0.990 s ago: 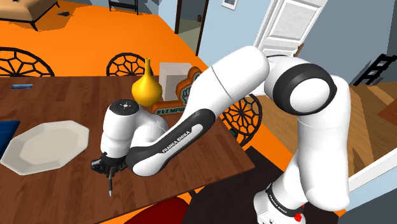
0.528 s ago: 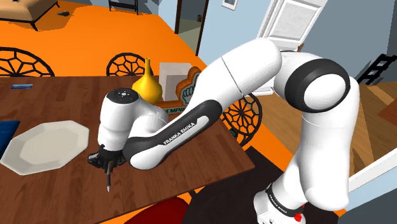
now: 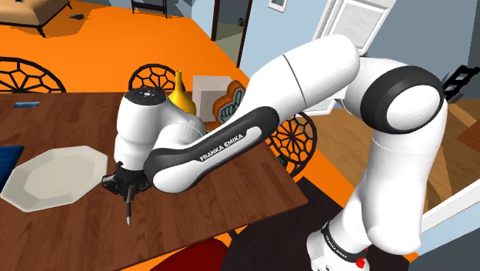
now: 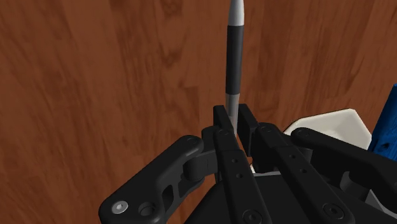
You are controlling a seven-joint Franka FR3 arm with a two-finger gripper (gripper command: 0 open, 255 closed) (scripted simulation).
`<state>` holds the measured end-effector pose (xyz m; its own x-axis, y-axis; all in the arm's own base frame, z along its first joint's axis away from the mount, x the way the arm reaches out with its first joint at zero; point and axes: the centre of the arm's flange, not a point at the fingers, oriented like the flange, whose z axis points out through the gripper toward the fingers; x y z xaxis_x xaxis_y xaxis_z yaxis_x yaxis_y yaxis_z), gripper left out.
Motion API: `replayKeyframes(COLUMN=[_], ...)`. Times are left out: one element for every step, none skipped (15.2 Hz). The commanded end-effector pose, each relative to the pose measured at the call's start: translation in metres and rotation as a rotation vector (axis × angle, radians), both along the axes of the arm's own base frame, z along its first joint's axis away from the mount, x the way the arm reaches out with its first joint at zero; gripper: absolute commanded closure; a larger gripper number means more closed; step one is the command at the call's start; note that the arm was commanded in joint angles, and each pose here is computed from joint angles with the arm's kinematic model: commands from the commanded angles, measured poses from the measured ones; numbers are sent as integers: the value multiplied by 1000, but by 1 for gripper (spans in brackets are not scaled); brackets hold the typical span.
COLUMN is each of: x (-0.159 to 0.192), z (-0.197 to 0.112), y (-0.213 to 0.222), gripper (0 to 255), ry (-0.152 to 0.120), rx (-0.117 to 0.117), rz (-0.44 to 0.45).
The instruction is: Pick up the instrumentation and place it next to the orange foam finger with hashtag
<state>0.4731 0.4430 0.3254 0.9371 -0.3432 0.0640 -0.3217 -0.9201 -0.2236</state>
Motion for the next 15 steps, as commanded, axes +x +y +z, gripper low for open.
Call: replayKeyframes(x=[-1,-1,-1,-1,-1,-1,-1,-1,-1,-1,-1,-1,-1,-1,-1], z=[9,14,20,25,30,35,41,46,51,57,62,67,72,78,83], y=[0,0,0,0,0,0,0,0,0,0,0,0,0,0,0], gripper=[255,255,255,255,255,255,255,255,255,255,255,255,255,255,255], ry=[0,0,0,0,0,0,0,0,0,0,0,0,0,0,0], rx=[0,0,0,0,0,0,0,0,0,0,0,0,0,0,0], rz=[0,0,0,0,0,0,0,0,0,0,0,0,0,0,0])
